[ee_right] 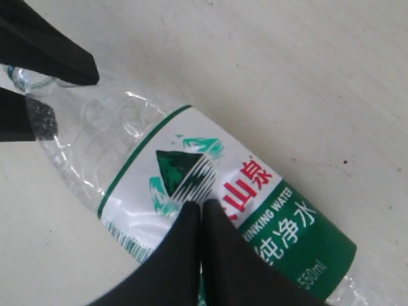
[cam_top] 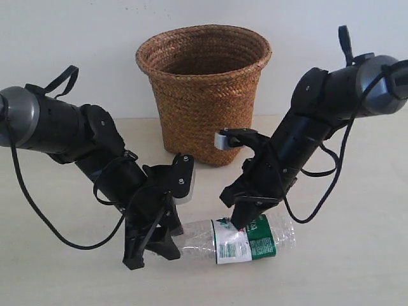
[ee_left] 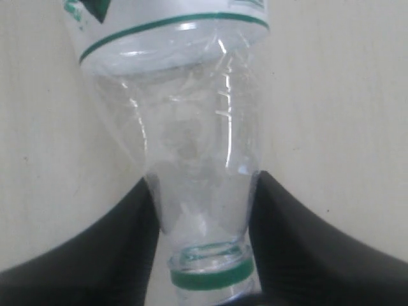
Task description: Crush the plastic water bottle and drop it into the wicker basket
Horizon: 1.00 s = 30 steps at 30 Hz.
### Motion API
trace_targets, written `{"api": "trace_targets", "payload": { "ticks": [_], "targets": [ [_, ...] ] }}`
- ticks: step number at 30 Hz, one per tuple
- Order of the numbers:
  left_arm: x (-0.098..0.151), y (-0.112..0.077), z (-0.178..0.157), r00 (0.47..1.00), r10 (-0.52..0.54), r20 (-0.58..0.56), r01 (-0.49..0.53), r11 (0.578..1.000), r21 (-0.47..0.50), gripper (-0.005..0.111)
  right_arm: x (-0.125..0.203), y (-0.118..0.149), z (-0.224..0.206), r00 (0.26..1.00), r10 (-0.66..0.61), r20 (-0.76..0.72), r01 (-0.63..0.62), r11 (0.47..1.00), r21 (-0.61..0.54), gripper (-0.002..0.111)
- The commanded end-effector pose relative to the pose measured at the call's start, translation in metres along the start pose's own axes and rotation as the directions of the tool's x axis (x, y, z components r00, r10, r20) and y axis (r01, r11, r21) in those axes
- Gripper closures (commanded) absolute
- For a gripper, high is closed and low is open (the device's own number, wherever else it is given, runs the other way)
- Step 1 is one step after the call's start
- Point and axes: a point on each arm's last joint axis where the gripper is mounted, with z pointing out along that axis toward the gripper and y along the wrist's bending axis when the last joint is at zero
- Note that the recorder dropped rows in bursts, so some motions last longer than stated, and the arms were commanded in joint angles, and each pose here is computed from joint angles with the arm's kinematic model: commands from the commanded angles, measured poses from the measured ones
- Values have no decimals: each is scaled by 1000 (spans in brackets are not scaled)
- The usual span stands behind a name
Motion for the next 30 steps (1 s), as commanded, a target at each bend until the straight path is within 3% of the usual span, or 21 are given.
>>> {"api": "trace_targets", "payload": {
  "ticks": [1, 9, 21, 30],
  "targets": [
    [-2, -2, 2, 999, -46, 17, 46, 999, 5, 103, -2, 13, -20, 998, -55, 41, 55, 998, 16, 108],
    [-2, -2, 2, 998, -53, 16, 53, 999, 5, 103, -8, 44, -27, 986, -152, 61, 150, 988, 44, 108],
    [-2, -2, 2, 998, -53, 17, 53, 999, 8, 103, 1, 7, 17, 995, -70, -75, 80, 987, 141, 108],
    [-2, -2, 2, 998, -53, 17, 53, 999, 8, 103, 15, -21, 68, 983, -29, -179, 51, 992, 119, 108]
  ]
}}
